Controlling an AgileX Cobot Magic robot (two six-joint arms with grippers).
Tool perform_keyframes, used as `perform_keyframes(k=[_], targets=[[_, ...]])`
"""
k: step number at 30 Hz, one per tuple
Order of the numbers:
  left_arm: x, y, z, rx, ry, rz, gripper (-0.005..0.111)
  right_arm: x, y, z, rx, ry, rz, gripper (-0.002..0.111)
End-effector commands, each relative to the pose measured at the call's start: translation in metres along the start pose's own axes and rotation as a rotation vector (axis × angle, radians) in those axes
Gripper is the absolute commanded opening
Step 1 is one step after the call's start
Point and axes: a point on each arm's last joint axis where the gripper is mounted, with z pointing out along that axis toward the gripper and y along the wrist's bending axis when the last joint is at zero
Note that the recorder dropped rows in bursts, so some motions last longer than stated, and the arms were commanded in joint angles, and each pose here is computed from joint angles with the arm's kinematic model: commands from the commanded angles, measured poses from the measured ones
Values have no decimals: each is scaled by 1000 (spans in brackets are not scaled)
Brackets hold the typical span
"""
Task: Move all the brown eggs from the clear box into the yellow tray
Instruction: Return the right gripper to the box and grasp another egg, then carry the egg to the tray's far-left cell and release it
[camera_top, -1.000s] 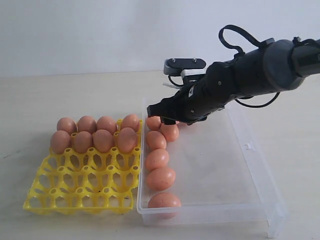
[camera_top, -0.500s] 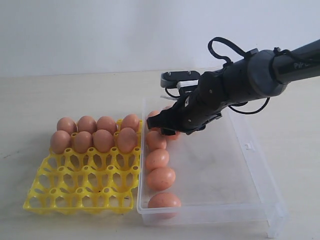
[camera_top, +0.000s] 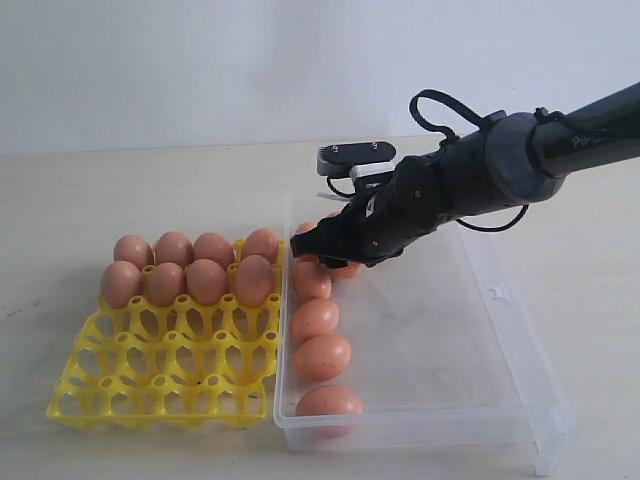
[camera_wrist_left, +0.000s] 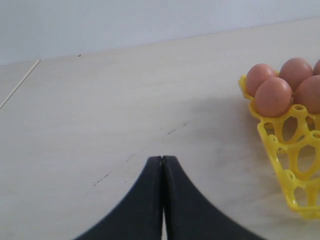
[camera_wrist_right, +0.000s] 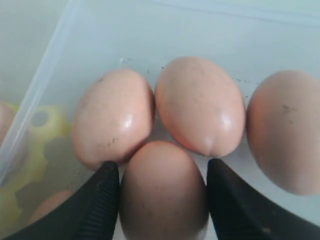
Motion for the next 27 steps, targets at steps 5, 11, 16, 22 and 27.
perform_keyframes(k=[5, 11, 16, 22, 27], targets=[[-2, 0, -1, 5, -19, -5, 0, -1, -2, -9, 8, 47, -87, 0], [-2, 0, -1, 5, -19, -5, 0, -30, 31, -110, -102, -475, -208, 0], [-2, 0, -1, 5, -19, -5, 0, -18, 104, -115, -300, -662, -345, 0], [-2, 0, -1, 5, -19, -5, 0, -15, 161, -77, -507, -598, -312, 0], [-2, 0, -1, 5, -19, -5, 0, -7, 188, -51, -586, -539, -305, 0]])
